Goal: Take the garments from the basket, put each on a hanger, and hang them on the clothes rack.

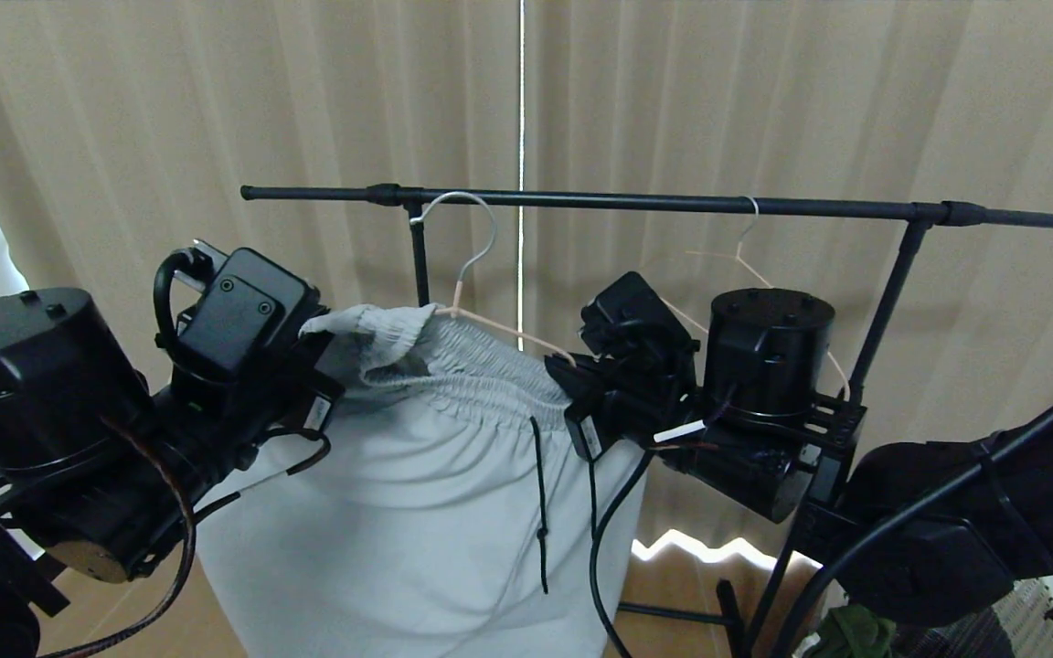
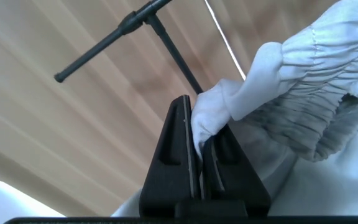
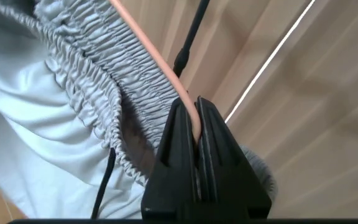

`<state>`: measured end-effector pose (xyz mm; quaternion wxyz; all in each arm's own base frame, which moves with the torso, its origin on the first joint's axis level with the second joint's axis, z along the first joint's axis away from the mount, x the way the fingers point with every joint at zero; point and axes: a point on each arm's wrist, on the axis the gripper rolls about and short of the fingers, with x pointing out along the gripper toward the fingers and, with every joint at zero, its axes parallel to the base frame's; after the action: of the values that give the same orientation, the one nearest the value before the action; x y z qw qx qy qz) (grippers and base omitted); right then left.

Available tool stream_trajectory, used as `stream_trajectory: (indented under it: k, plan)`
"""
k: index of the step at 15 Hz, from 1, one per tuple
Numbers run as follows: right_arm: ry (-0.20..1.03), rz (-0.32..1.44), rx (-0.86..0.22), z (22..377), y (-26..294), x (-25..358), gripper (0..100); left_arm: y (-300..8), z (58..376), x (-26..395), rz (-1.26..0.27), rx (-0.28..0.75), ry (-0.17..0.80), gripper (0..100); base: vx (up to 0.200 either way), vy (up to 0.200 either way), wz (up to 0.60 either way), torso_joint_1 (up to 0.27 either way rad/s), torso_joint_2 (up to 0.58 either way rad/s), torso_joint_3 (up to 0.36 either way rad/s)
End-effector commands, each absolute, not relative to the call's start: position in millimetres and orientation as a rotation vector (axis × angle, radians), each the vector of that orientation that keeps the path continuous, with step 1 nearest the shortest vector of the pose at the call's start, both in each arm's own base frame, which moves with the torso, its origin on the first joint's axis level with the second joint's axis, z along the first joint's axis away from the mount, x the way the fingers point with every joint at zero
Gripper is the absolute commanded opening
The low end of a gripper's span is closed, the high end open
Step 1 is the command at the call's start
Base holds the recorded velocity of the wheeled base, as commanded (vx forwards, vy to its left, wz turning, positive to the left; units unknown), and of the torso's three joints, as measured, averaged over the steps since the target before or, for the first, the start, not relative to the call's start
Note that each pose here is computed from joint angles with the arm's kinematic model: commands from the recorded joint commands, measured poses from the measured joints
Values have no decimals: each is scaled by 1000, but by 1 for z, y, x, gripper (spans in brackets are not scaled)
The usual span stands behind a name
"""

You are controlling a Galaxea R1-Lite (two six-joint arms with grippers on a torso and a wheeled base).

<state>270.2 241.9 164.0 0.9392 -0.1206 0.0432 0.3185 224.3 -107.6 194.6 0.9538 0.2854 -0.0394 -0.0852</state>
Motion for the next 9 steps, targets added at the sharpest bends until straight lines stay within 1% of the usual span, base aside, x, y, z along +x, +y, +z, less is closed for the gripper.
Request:
stream_trajectory:
  k: [1,5,9]
  plan:
    - [83,647,-244,166,241,269,0,-107,191,222,-182,572,-66,0,0,0,0,0,0,0]
    - [54,619,-233,178,236,264,0,-109,185,217,-207,538,-49,0,0,0,0,0,0,0]
    - [43,616,-224,184,233,261,0,-124,191,201,-290,492,-87,0,0,0,0,0,0,0]
